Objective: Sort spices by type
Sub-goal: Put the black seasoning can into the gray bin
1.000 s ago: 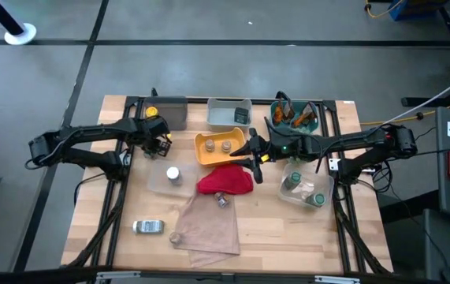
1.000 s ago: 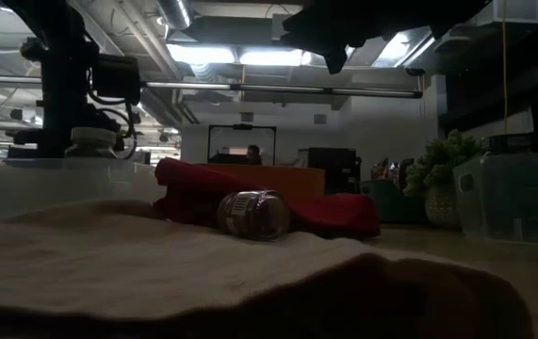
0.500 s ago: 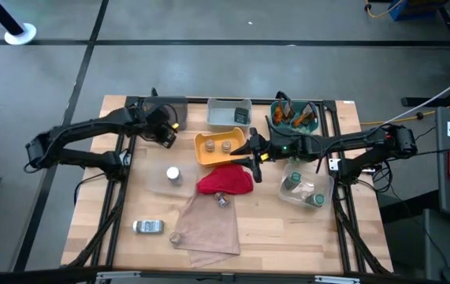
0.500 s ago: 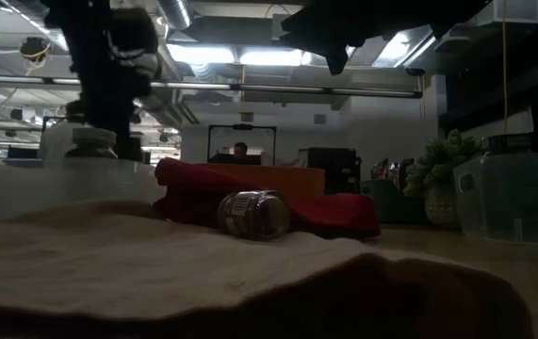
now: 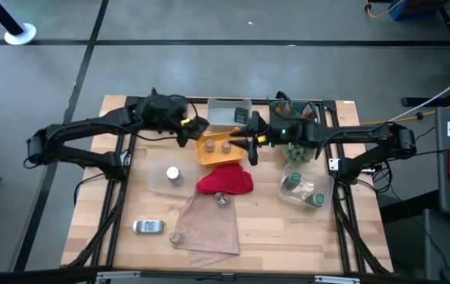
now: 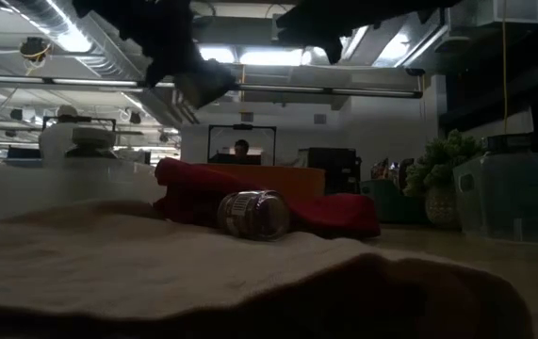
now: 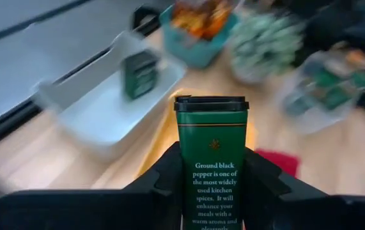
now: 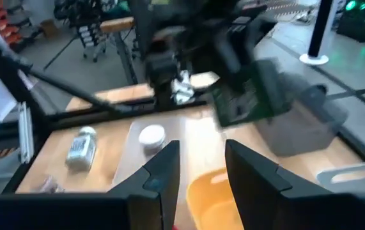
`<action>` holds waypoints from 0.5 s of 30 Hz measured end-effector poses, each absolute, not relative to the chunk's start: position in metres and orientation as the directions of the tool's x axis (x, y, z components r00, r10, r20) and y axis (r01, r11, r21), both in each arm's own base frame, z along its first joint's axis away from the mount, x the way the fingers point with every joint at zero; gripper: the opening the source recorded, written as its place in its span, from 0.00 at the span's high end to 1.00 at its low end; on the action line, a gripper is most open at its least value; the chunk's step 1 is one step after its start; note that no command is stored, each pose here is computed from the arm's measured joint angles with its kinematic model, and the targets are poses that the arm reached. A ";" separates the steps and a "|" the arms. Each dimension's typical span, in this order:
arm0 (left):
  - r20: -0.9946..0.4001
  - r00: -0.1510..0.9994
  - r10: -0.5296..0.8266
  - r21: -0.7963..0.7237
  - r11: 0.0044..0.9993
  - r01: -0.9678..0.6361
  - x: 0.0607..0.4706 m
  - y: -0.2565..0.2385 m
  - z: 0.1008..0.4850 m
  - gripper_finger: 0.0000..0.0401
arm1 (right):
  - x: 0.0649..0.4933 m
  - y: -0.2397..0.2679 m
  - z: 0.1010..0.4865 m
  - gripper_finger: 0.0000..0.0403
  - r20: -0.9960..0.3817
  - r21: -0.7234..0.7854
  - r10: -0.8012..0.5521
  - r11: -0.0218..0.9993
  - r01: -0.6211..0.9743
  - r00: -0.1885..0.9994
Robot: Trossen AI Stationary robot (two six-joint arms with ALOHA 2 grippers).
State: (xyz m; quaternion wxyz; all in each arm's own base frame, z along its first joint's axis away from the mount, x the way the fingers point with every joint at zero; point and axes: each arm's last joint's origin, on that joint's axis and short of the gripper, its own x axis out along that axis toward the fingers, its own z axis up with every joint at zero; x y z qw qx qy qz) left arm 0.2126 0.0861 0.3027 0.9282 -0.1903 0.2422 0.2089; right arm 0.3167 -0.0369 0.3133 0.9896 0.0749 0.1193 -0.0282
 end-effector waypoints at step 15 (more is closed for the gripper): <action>-0.473 0.866 0.162 -0.257 0.915 -0.312 0.234 0.052 0.304 0.77 | 0.325 -0.065 0.331 0.58 -0.247 0.223 0.016 0.974 0.040 0.969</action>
